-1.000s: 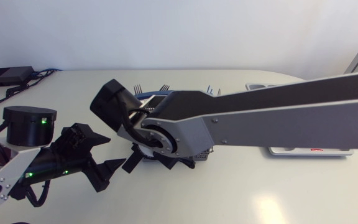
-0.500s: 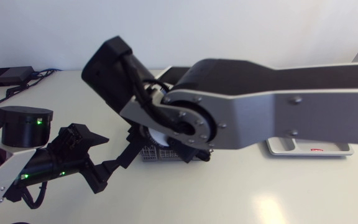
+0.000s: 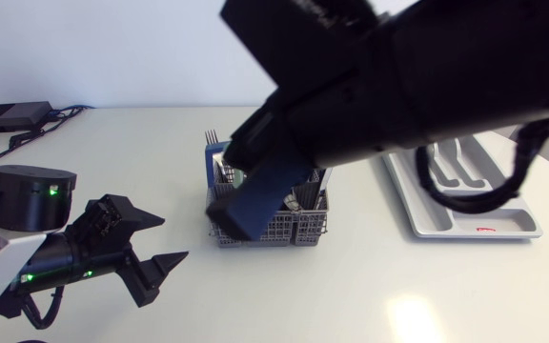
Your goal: Sort the cutlery from the basket into the organizer compartments.
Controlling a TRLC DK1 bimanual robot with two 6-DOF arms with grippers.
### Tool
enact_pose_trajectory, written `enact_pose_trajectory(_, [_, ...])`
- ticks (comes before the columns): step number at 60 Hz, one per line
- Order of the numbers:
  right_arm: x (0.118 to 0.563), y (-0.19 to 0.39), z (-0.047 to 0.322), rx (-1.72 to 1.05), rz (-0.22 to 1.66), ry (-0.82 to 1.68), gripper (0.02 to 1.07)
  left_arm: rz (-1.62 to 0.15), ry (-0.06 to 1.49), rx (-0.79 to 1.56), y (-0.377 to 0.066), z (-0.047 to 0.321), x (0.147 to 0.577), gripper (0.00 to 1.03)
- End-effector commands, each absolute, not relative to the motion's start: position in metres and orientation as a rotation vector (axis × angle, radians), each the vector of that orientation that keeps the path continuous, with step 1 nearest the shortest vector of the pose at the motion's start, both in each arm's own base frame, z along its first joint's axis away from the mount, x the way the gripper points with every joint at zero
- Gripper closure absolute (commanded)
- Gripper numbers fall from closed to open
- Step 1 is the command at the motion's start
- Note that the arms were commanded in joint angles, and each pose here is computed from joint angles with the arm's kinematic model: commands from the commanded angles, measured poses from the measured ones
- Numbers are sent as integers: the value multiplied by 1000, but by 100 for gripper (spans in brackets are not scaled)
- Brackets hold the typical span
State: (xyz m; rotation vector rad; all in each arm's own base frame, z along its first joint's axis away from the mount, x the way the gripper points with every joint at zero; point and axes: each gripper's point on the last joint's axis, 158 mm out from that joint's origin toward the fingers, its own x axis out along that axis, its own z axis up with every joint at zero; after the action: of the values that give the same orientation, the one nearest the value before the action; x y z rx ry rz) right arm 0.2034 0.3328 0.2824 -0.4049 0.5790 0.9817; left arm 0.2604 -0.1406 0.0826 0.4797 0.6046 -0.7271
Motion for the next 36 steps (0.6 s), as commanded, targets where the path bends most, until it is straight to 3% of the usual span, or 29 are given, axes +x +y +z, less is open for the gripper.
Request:
enact_pose_trajectory(1, [200, 309, 284, -363, 970, 622, 100, -741, 558, 501, -148, 101, 265, 13])
enact_pose_trajectory(18, [194, 236, 292, -295, 879, 672, 100, -785, 556, 476, -175, 122, 263, 13])
enact_pose_trajectory(36, [252, 109, 257, -275, 454, 710, 100, -804, 570, 464, -187, 126, 266, 13])
